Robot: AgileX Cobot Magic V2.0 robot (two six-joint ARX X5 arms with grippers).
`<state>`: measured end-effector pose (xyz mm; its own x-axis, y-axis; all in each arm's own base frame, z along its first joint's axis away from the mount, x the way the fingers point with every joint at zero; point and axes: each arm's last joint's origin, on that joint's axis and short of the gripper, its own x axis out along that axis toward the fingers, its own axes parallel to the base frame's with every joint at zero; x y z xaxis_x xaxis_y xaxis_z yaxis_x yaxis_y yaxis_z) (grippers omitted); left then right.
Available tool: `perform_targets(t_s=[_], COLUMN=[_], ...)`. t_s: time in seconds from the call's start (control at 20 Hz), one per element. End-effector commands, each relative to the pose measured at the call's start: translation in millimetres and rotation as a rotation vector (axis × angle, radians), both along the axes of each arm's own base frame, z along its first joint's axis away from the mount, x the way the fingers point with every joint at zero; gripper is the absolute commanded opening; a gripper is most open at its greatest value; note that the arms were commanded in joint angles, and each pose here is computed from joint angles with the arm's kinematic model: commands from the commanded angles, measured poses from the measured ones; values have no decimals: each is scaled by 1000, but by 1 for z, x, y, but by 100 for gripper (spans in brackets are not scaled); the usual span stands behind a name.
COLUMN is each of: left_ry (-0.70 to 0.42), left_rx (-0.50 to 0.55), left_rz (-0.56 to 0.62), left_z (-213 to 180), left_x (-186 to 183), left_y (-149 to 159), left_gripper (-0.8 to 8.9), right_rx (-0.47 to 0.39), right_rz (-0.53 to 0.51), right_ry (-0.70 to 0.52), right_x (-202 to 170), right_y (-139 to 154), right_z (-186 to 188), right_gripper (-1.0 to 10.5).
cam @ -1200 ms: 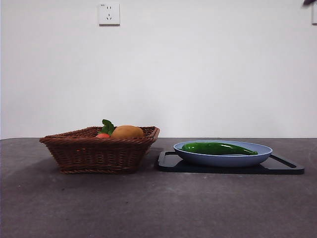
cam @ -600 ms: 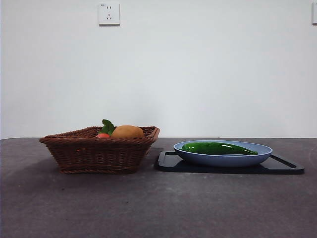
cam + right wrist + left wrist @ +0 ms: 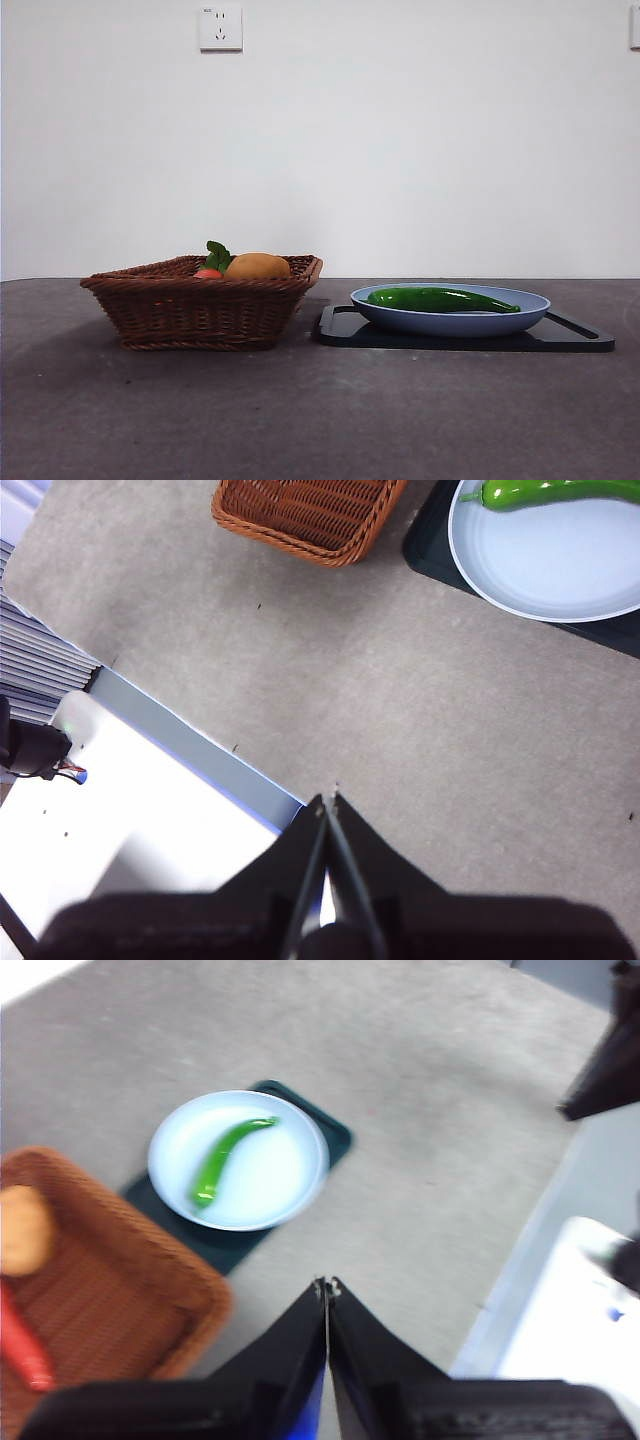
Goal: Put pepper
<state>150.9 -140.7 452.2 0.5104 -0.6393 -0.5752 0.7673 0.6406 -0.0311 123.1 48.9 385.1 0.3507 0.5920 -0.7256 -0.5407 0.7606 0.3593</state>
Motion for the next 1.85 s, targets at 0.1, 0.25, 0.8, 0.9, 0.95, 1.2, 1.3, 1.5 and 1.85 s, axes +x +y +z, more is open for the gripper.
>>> perform_targets(t_s=[0.1,0.25,0.8,0.9,0.95,1.2,1.3,1.5,1.85], left_ry=[-220,-408,-885,-891,-880,-769,-728,-682,-601], left_rx=[-33,-137,-230,-216,-214,-236,-226,-228,-203], left_rz=[118,207,700,744,760,815,826,837,845], left_z=[21,44,-67,-106,-124,-210,-235,-266,-287], left_x=[8,3,-50,-53,-54,-52,-51,-51,-52], left_y=[12,39,132,137,138,142,142,143,143], left_gripper=[8,8,8,8,8,8,8,8,8], right_rx=[7,7,7,7,7,7,7,7,7], right_rz=[-1,-1,-1,-1,-1,-1,-1,-1,-1], right_ry=[-14,-14,-14,-14,-14,-14,-14,-14,-14], right_x=[2,2,2,2,2,2,2,2,2], right_y=[1,1,1,1,1,1,1,1,1], right_z=[4,4,4,4,4,4,4,4,4], right_gripper=[11,11,11,11,11,11,11,11,11])
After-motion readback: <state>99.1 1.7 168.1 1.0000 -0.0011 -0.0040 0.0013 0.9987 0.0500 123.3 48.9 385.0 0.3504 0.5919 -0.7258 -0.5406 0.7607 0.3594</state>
